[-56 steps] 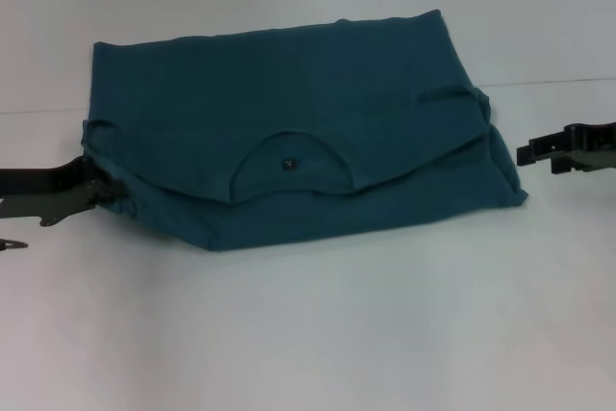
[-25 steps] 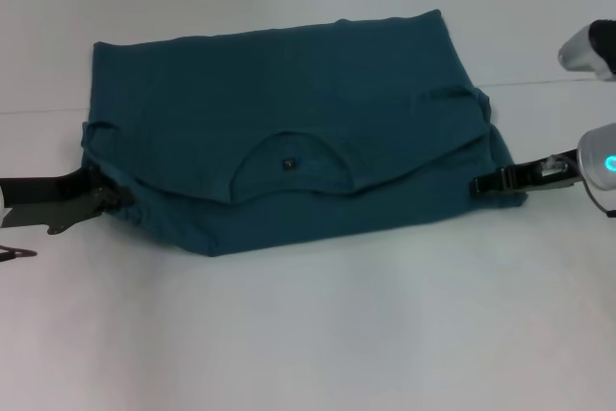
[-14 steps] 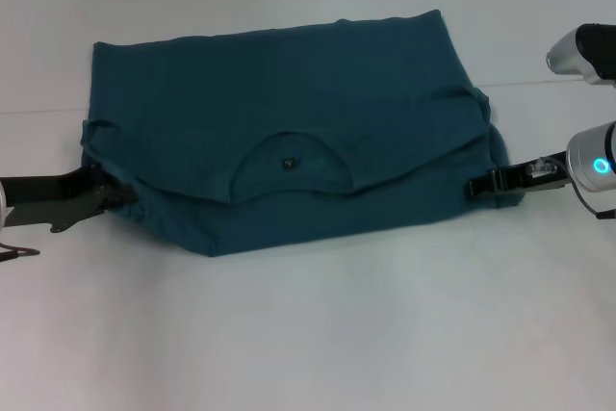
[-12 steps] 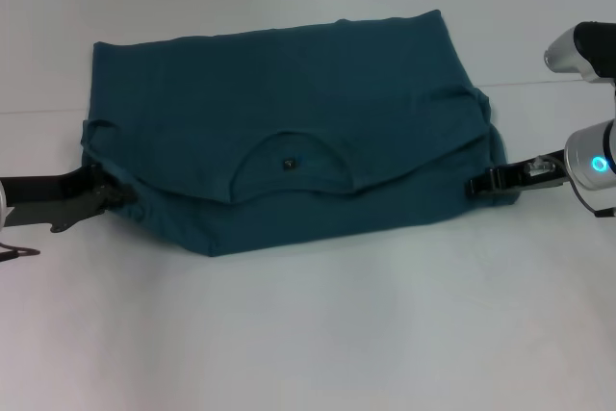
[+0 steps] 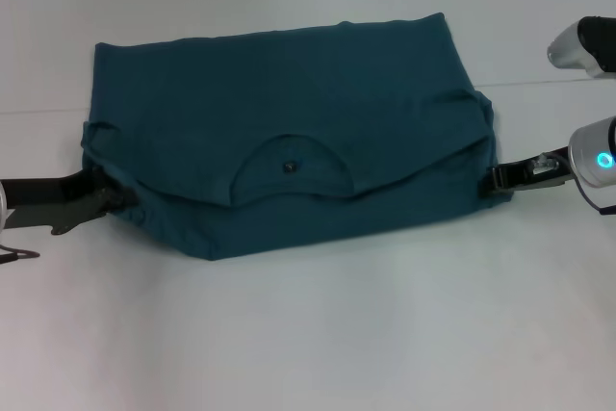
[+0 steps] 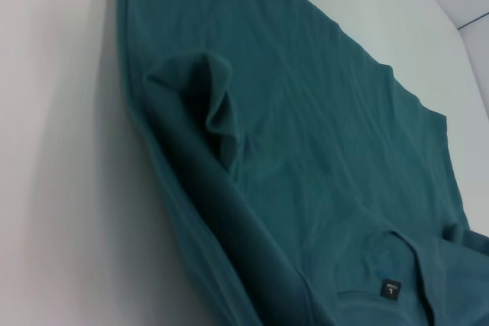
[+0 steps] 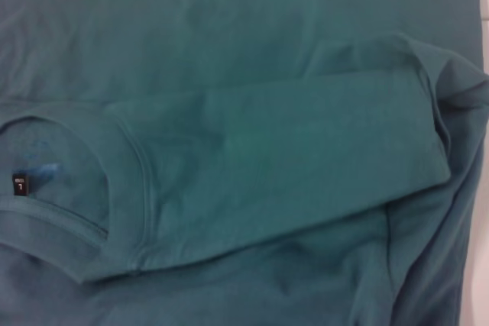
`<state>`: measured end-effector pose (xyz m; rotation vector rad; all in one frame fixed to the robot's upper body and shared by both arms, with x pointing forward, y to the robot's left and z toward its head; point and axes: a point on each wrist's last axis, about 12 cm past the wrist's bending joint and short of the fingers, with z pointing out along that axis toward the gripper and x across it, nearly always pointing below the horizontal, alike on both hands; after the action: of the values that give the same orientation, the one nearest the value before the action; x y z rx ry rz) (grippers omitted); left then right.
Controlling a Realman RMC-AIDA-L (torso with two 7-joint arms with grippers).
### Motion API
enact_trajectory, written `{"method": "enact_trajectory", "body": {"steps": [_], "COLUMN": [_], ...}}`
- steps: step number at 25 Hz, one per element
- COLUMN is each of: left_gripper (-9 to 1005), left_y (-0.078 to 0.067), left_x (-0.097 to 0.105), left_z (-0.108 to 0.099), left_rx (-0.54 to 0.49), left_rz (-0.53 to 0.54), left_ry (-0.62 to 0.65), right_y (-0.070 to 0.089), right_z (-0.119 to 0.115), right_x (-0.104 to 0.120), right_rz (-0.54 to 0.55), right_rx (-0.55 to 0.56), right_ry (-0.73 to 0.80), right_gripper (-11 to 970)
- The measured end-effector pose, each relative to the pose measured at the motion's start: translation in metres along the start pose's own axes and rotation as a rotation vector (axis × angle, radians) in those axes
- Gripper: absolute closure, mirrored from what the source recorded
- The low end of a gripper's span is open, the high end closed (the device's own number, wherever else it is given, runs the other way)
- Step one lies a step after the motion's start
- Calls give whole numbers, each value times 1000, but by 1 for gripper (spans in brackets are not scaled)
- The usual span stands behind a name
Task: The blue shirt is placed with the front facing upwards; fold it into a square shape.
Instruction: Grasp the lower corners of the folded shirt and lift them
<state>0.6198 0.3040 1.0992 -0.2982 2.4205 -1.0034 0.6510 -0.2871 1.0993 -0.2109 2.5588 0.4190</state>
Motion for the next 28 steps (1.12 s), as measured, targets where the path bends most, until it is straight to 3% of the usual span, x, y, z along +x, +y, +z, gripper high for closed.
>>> {"method": "enact_trajectory", "body": {"steps": [6,16,20,28], "left_gripper": [994,994,994,994], "left_y": [-1,-1,3,17], "left_x": [2,13,26,58], "left_z": [-2,-26,-43,-69], "left_rx": [-4,-5,8,-18], "left_rz": [36,100,107,95], "left_ry": [42,227,316,533], "right_y": [-2,7,12,15], "right_z": [-6,-43,-68,-81], "right_x": [0,4,15,40], "right_rz": [0,9,-4,-15], "right_rx": [-16,-152,-230,-308], "right_ry": [20,179,307,481], "right_gripper": [897,898,898,899]}}
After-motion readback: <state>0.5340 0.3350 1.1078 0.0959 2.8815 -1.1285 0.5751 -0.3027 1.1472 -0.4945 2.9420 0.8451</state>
